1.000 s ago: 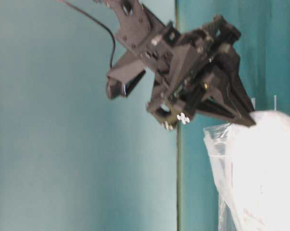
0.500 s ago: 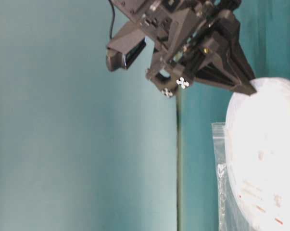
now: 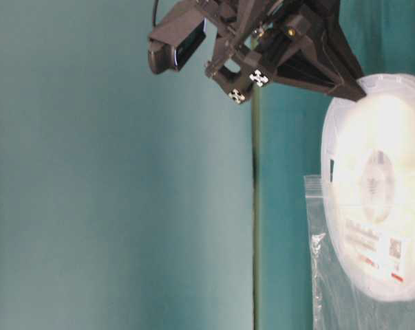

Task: Take out the reel from the clear zip bag.
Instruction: 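Hold the bag with the left gripper and pull the reel rightward out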

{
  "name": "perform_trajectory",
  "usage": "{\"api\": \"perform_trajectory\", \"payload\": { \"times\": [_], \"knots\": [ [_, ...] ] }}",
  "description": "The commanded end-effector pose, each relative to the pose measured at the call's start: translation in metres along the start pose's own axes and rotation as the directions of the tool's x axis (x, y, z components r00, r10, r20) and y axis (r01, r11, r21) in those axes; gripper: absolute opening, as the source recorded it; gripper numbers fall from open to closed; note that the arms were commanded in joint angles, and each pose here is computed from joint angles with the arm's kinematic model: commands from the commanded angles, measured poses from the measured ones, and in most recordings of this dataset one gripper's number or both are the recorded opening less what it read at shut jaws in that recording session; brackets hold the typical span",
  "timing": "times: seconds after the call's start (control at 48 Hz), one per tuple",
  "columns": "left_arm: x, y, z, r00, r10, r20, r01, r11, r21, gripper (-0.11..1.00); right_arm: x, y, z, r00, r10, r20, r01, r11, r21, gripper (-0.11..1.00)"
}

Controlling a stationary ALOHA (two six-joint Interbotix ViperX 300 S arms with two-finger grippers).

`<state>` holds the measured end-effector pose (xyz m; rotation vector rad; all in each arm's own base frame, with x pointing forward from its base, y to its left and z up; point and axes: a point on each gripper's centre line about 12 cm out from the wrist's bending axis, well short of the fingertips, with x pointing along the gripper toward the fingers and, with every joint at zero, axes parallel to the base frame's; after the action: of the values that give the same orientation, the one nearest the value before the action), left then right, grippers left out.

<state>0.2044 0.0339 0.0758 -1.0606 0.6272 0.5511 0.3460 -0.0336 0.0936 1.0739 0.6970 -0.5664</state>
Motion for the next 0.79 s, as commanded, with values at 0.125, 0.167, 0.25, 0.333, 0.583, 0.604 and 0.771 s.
{"api": "perform_trajectory", "payload": {
  "times": [0.125,0.167,0.25,0.333,0.583,0.604,0.771],
  "knots": [
    [0.001,-0.002,0.001,1.0,-0.003,0.002,0.003,1.0,0.003,-0.01,-0.013,-0.001,-0.001,1.0,0.016,0.006,-0.016,1.0,0.013,0.11],
    [0.001,-0.002,0.001,1.0,-0.003,0.001,0.003,1.0,0.004,-0.01,-0.015,-0.003,-0.002,1.0,0.013,0.004,-0.013,1.0,0.016,0.11],
    [0.001,-0.002,0.001,1.0,-0.003,0.001,0.003,1.0,0.004,-0.01,-0.019,-0.007,-0.004,1.0,0.01,0.004,-0.01,1.0,0.024,0.11],
    [0.001,-0.002,0.001,1.0,-0.003,0.001,0.003,1.0,0.004,-0.01,-0.023,-0.012,-0.006,1.0,0.007,0.003,-0.007,1.0,0.028,0.11],
    [0.001,-0.002,0.001,1.0,-0.003,0.001,0.003,1.0,0.004,-0.01,-0.036,-0.026,-0.012,1.0,-0.003,0.003,0.003,0.998,0.056,0.11],
    [0.001,-0.002,0.001,1.0,-0.003,0.001,0.003,1.0,0.003,-0.01,-0.037,-0.027,-0.012,1.0,-0.005,0.002,0.004,0.998,0.057,0.11],
    [0.001,-0.002,0.001,1.0,-0.004,0.002,0.004,1.0,0.003,-0.01,-0.039,-0.029,-0.013,1.0,-0.004,0.004,0.004,0.998,0.06,0.11]
  ]
}}
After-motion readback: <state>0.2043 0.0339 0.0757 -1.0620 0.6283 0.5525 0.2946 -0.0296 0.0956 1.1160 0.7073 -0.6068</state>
